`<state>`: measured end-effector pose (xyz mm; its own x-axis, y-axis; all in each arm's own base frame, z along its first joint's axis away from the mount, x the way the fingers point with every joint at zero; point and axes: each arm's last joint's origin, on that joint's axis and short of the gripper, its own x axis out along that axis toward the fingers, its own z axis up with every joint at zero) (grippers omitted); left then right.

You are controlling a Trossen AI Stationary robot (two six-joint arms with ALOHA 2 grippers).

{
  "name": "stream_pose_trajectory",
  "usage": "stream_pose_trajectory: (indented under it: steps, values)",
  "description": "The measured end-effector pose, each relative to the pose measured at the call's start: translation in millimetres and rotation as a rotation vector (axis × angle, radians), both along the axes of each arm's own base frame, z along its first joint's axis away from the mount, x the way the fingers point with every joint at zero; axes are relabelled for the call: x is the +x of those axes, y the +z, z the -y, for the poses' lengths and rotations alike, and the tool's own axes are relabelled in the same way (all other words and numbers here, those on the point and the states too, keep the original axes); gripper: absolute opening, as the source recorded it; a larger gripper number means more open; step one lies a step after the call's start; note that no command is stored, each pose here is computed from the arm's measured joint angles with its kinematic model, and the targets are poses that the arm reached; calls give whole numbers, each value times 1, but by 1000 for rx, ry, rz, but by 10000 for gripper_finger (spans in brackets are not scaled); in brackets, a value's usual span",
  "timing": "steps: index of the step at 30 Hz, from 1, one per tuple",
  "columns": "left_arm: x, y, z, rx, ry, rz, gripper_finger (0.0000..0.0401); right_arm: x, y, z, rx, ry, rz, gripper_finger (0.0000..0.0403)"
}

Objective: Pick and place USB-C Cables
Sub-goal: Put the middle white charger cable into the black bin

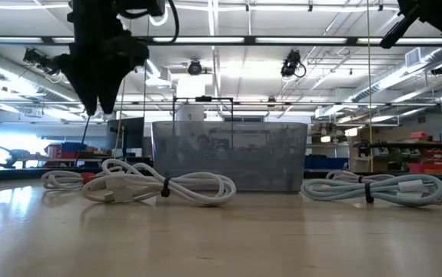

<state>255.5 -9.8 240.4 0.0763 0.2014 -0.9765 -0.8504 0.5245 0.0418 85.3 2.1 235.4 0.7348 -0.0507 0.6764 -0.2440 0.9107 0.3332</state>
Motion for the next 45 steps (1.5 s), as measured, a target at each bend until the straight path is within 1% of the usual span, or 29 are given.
stream_pose_trajectory:
  steps: [4, 10, 15, 22, 26, 33, 36, 41, 45]
  values:
    - [7, -14, 7, -51, 46, -42, 215, 0, 0, 0, 4, 7, 1, 12]
    - [18, -32, 22, -54, 65, -68, 215, 0, 0, 0, 1, 12, 6, 12]
    - [24, -41, 28, -62, 84, -62, 215, -1, 1, 0, 1, 13, 19, 12]
    - [26, -46, 35, -70, 109, -52, 215, -3, 3, -1, -12, 28, 49, 12]
    - [27, -61, 38, -72, 121, -45, 215, -5, 5, -1, -19, 40, 71, 12]
    - [20, -82, 36, -71, 164, -50, 215, -5, 5, -2, -44, 73, 76, 12]
    - [20, -89, 36, -82, 166, -14, 215, -5, 5, -2, -45, 73, 77, 12]
    - [22, -105, 37, -122, 184, 125, 215, -6, 6, -2, -44, 74, 83, 12]
    - [21, -107, 36, -121, 185, 130, 200, -6, 6, -2, -44, 73, 87, 12]
